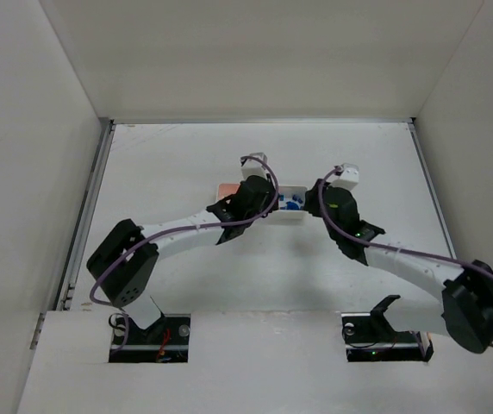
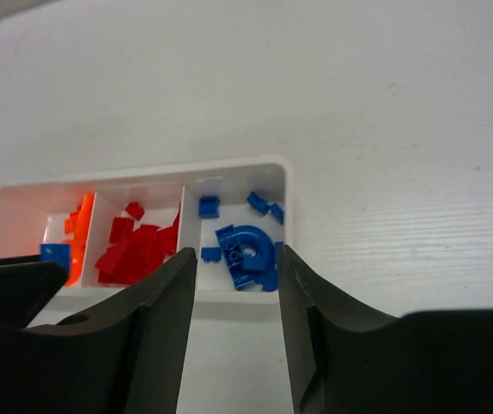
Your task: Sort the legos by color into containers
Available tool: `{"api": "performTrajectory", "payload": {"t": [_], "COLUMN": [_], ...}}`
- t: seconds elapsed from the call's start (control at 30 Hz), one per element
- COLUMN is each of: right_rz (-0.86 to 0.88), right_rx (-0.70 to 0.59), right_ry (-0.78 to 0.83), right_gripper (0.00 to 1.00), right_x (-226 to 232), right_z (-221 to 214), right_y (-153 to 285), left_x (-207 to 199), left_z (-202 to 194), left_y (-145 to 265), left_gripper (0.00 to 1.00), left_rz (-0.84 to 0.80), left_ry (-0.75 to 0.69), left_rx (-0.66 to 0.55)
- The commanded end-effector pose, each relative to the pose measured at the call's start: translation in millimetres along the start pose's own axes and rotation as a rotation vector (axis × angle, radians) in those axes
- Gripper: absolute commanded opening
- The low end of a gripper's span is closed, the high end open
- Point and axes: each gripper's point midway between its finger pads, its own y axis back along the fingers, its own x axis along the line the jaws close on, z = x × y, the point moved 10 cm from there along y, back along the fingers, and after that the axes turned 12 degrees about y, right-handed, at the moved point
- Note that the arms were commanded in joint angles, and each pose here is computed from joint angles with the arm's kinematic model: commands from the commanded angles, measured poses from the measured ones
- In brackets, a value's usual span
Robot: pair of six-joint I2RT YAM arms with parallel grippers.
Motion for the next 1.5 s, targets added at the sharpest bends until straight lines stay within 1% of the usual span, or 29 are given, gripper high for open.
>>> {"api": "performTrajectory", "payload": {"t": [0.0, 0.17, 0.23, 0.27, 0.37, 0.5, 0.6, 0.7, 0.73, 0.77, 0.8, 0.87, 0.93, 1.03, 1.13, 1.23, 1.27, 1.3, 1.37, 1.47], "right_rz": [-0.067, -0.105, -0.087, -0.085, -0.085, -0.091, -0.083, -0.089, -0.091, -0.092, -0.094, -0.092, -0.104, -0.127, -0.16, -0.181, -0.185, -0.187, -0.195, -0.209], "right_rx": [-0.066, -0.09, -0.087, -0.088, -0.084, -0.089, -0.089, -0.11, -0.112, -0.114, -0.114, -0.122, -0.126, -0.129, -0.136, -0.148, -0.15, -0.152, -0.153, -0.168], "right_ry": [-0.101, -0.17, -0.174, -0.174, -0.176, -0.171, -0.178, -0.187, -0.19, -0.193, -0.193, -0.198, -0.204, -0.203, -0.202, -0.201, -0.197, -0.198, -0.191, -0.208], "right_gripper": [0.47, 0.46, 0.46, 0.47, 0.48, 0.48, 0.48, 0.49, 0.49, 0.49, 0.49, 0.49, 0.51, 0.56, 0.61, 0.68, 0.78, 1.0, 1.0, 1.0], "right_x": [-27, -49, -48, -48, -48, -48, -48, -49, -50, -51, -52, -52, -53, -55, -59, -61, -61, -62, -64, -67], "right_z": [12, 16, 17, 17, 16, 16, 17, 19, 18, 18, 19, 19, 19, 18, 16, 16, 15, 15, 16, 18], "right_y": [10, 19, 20, 20, 19, 19, 20, 24, 24, 24, 25, 26, 25, 24, 24, 23, 23, 23, 24, 26], "left_x": [-29, -44, -49, -52, -54, -48, -39, -20, -13, -6, 4, 21, 45, 79, 105, 133, 143, 152, 166, 178], "left_z": [6, 2, 1, 1, 4, 7, 13, 20, 23, 25, 29, 36, 46, 59, 65, 64, 63, 62, 62, 65], "left_y": [-13, -35, -39, -40, -40, -35, -24, -11, -4, 2, 11, 24, 44, 74, 100, 118, 121, 123, 125, 123], "left_gripper": [0.16, 0.17, 0.21, 0.24, 0.4, 0.54, 0.66, 0.78, 0.83, 0.97, 1.0, 1.0, 1.0, 1.0, 1.0, 1.0, 1.0, 1.0, 1.0, 1.0], "left_rz": [-0.079, -0.087, -0.092, -0.093, -0.092, -0.075, -0.054, -0.003, 0.014, 0.029, 0.05, 0.102, 0.185, 0.298, 0.357, 0.44, 0.475, 0.504, 0.544, 0.577], "left_ry": [-0.013, -0.027, -0.043, -0.051, -0.067, -0.077, -0.079, -0.085, -0.082, -0.08, -0.081, -0.065, -0.045, -0.021, 0.03, 0.125, 0.16, 0.194, 0.249, 0.294], "left_rx": [-0.025, -0.007, -0.007, -0.011, -0.019, -0.035, -0.054, -0.093, -0.108, -0.12, -0.139, -0.182, -0.259, -0.357, -0.399, -0.403, -0.392, -0.375, -0.33, -0.295]}}
